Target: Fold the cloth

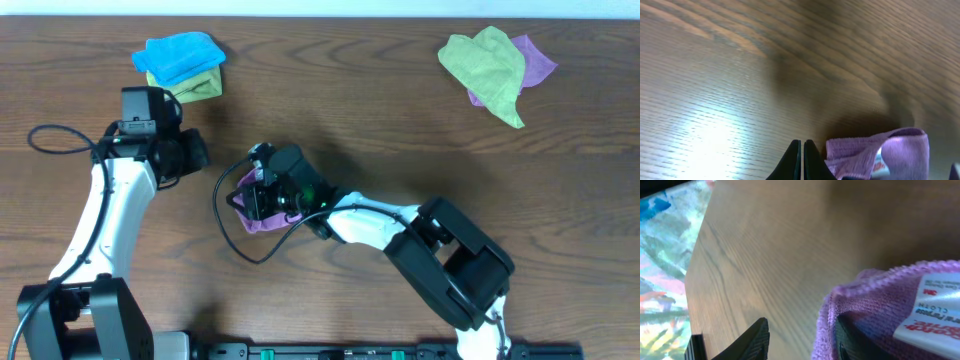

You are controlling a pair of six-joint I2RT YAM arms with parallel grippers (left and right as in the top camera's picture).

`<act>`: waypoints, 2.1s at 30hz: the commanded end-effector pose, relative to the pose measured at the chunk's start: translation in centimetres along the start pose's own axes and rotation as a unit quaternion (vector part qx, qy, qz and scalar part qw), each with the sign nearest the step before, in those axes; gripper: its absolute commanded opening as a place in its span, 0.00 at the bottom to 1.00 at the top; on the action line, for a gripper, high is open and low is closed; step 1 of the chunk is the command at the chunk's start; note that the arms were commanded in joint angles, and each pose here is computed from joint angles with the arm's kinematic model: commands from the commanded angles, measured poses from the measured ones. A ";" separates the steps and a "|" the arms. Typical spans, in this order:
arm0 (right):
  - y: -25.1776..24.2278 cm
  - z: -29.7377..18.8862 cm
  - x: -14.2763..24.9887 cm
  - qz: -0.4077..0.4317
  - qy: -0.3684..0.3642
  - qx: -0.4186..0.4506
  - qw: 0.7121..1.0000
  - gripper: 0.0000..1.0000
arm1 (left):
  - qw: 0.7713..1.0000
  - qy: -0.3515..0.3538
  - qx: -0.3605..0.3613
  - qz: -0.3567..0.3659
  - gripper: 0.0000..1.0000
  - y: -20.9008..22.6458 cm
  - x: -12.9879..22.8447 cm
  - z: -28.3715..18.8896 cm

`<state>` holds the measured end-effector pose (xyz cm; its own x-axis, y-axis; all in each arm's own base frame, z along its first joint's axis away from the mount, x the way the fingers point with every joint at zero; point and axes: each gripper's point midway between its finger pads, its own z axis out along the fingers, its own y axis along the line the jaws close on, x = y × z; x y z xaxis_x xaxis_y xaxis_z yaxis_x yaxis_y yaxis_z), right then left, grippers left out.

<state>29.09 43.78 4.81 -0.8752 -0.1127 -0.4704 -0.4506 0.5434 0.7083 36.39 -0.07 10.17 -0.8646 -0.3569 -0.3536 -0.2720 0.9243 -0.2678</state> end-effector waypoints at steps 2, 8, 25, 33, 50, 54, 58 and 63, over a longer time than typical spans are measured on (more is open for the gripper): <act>0.8 0.8 0.6 -0.022 0.004 0.003 1.000 0.43 | 1.000 -0.021 -0.004 -0.002 0.06 0.7 -1.2 -1.2; 1.2 -0.1 -0.9 -0.045 -0.008 -0.016 0.999 0.46 | 1.000 -0.031 -0.003 -0.006 0.06 1.1 -1.6 -2.1; 3.2 -13.2 -6.4 -0.116 -0.045 0.069 0.990 0.80 | 0.997 -0.030 0.065 -0.015 0.42 -0.7 -0.7 -5.2; -0.2 -25.4 -4.1 -0.135 -0.032 0.207 0.968 0.83 | 0.993 0.059 0.085 -0.058 0.52 -0.9 3.9 -4.4; -8.3 -37.4 6.5 0.009 -0.194 0.301 0.934 0.99 | 0.945 0.165 0.171 -0.223 0.63 -2.0 12.2 0.7; -9.8 -37.7 7.4 0.059 -0.211 0.309 0.926 0.99 | 0.938 0.174 0.170 -0.246 0.73 -1.5 13.9 1.8; -10.1 -37.8 7.5 0.064 -0.213 0.312 0.924 0.99 | 0.933 0.174 0.180 -0.260 0.87 -1.3 15.1 2.7; -10.1 -37.8 7.5 0.064 -0.213 0.312 0.924 0.99 | 0.933 0.163 0.192 -0.258 0.95 -1.4 15.3 3.3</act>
<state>20.47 6.18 14.11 -0.7090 0.2275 -0.6675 -0.0620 0.9228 0.3803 25.18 -7.14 2.35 -0.7664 -0.6178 0.1758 -0.5625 0.5134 -0.6481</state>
